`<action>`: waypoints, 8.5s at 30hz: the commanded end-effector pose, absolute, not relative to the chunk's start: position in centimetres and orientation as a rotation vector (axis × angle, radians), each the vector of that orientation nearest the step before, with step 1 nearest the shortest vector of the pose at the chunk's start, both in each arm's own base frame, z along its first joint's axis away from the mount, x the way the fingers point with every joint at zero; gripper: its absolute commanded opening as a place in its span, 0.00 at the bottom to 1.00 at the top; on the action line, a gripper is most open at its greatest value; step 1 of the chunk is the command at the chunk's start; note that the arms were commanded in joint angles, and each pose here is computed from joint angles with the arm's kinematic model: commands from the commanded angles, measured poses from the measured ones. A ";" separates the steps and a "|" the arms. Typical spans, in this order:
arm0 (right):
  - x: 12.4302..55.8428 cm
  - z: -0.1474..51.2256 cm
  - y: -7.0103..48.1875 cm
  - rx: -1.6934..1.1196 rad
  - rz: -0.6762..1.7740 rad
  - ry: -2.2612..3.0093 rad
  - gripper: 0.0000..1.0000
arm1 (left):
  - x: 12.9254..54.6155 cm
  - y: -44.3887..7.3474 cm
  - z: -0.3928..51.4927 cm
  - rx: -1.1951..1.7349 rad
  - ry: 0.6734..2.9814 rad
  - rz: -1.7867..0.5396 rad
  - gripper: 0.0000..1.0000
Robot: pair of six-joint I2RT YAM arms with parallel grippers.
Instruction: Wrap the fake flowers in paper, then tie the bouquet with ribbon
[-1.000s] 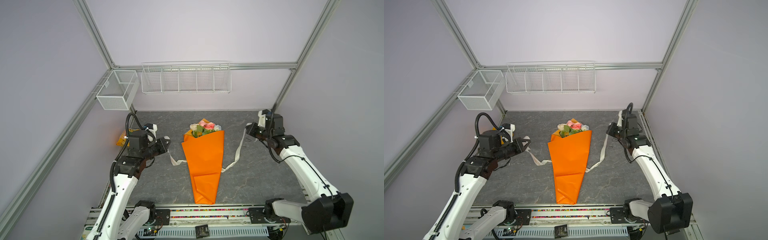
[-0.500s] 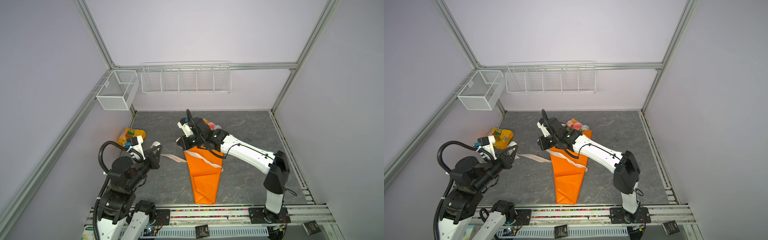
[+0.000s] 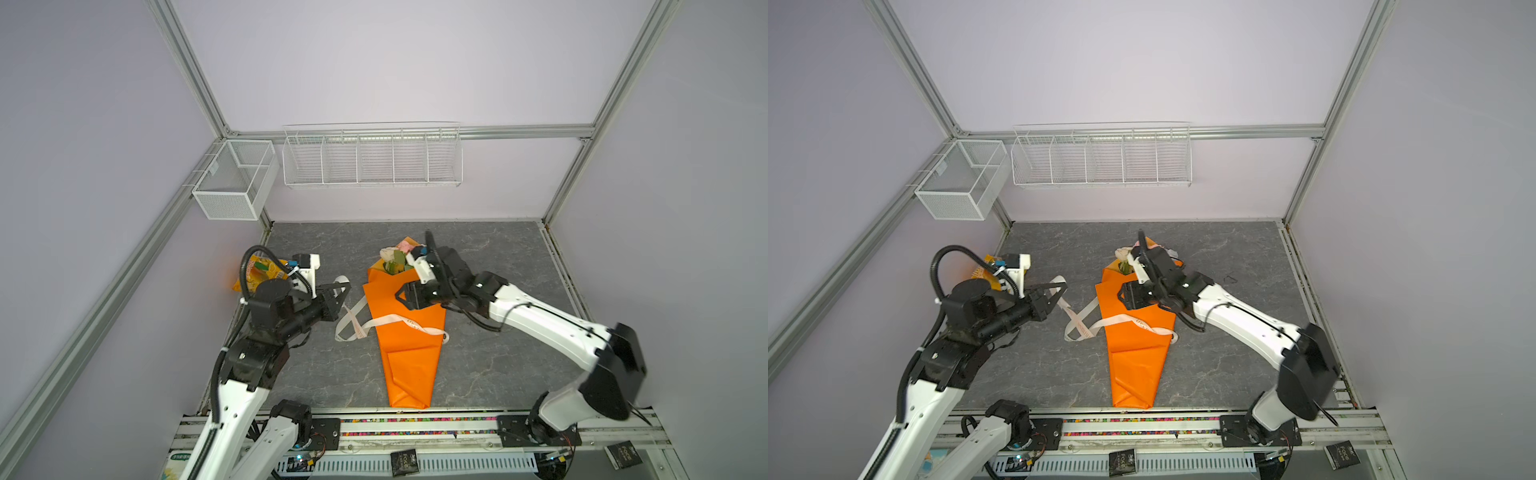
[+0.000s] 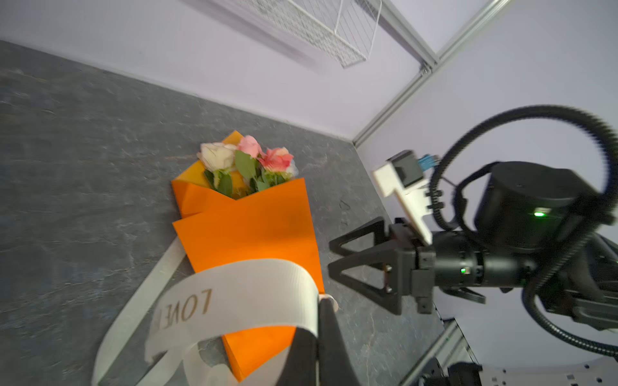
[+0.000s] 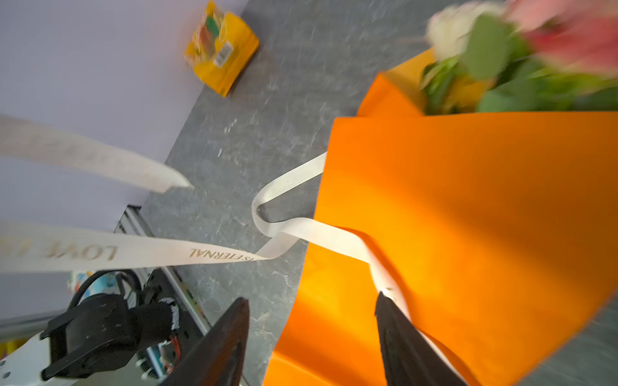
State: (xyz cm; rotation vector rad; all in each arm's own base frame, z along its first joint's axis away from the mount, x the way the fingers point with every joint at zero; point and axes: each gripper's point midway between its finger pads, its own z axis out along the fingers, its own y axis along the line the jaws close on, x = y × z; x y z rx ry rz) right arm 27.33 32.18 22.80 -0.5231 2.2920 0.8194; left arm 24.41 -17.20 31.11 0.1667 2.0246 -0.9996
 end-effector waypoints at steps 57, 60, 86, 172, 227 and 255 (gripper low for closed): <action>29.4 11.8 24.7 -0.338 0.665 2.334 0.57 | 28.0 -27.6 5.6 1.350 2.771 -0.231 0.76; 29.5 12.1 24.4 -0.335 0.647 2.328 0.57 | 27.3 -27.2 4.6 1.388 2.823 -0.252 0.73; 29.0 11.5 25.7 -0.386 0.732 2.346 0.57 | 27.5 -28.4 7.2 1.326 2.743 -0.417 0.00; 30.1 13.6 33.4 -0.630 1.179 2.234 0.13 | 26.8 -29.5 11.2 1.050 2.563 -0.941 0.53; 31.7 9.9 33.9 -1.415 0.771 1.625 0.70 | 26.3 -28.7 13.8 1.107 2.580 -0.935 0.00; 25.9 8.8 28.5 -1.144 0.915 2.273 0.45 | 27.4 -29.2 10.0 1.050 2.727 -0.963 0.00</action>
